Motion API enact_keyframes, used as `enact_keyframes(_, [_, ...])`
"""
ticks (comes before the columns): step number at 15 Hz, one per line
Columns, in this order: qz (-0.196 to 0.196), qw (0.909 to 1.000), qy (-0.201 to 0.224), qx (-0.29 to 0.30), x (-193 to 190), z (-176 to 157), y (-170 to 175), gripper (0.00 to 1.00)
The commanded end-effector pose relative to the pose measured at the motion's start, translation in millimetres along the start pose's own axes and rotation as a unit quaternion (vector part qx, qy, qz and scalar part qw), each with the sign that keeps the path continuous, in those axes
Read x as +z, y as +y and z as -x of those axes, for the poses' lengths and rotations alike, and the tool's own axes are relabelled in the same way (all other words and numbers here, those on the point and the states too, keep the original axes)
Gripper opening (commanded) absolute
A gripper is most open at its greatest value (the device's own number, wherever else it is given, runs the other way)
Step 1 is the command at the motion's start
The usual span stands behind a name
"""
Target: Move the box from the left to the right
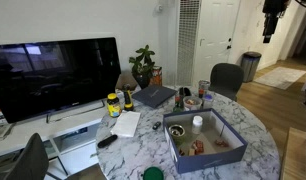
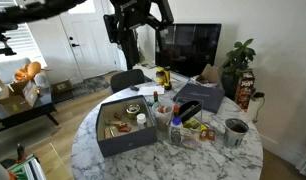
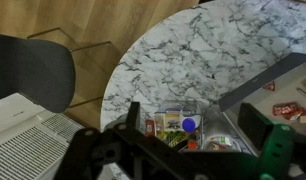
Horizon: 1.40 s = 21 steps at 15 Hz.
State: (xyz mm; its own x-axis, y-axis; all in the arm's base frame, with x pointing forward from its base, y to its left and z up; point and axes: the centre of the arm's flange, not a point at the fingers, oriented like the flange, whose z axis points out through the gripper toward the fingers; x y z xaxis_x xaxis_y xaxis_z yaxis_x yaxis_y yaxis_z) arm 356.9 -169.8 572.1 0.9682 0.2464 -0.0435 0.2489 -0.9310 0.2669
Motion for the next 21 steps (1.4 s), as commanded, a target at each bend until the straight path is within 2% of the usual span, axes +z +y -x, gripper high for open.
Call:
enact_keyframes(1, [0.0, 1.0, 0.0, 0.0, 0, 0, 0, 1.0])
enact_keyframes(7, [0.0, 1.0, 0.0, 0.0, 0, 0, 0, 1.0])
enact_keyframes(8, [0.009, 0.9999, -0.011, -0.004, 5, -3, -3, 1.0])
enact_keyframes(10, [-0.018, 0.9995, -0.023, 0.013, 29, -19, -20, 1.0])
enact_keyframes(13, [-0.037, 0.9963, -0.073, 0.026, 78, -41, -54, 1.0])
enact_keyframes(14, [-0.038, 0.9948, -0.091, 0.025, 94, -47, -67, 1.0])
enact_keyframes(16, [-0.073, 0.9898, -0.122, -0.008, 118, -51, -89, 1.0])
enact_keyframes(17, [-0.09, 0.9861, -0.133, -0.04, 122, -52, -98, 1.0])
enact_keyframes(18, [-0.062, 0.9911, -0.117, -0.013, 111, -48, -84, 1.0])
enact_keyframes(21, [-0.078, 0.9877, -0.131, -0.033, 125, -56, -99, 1.0])
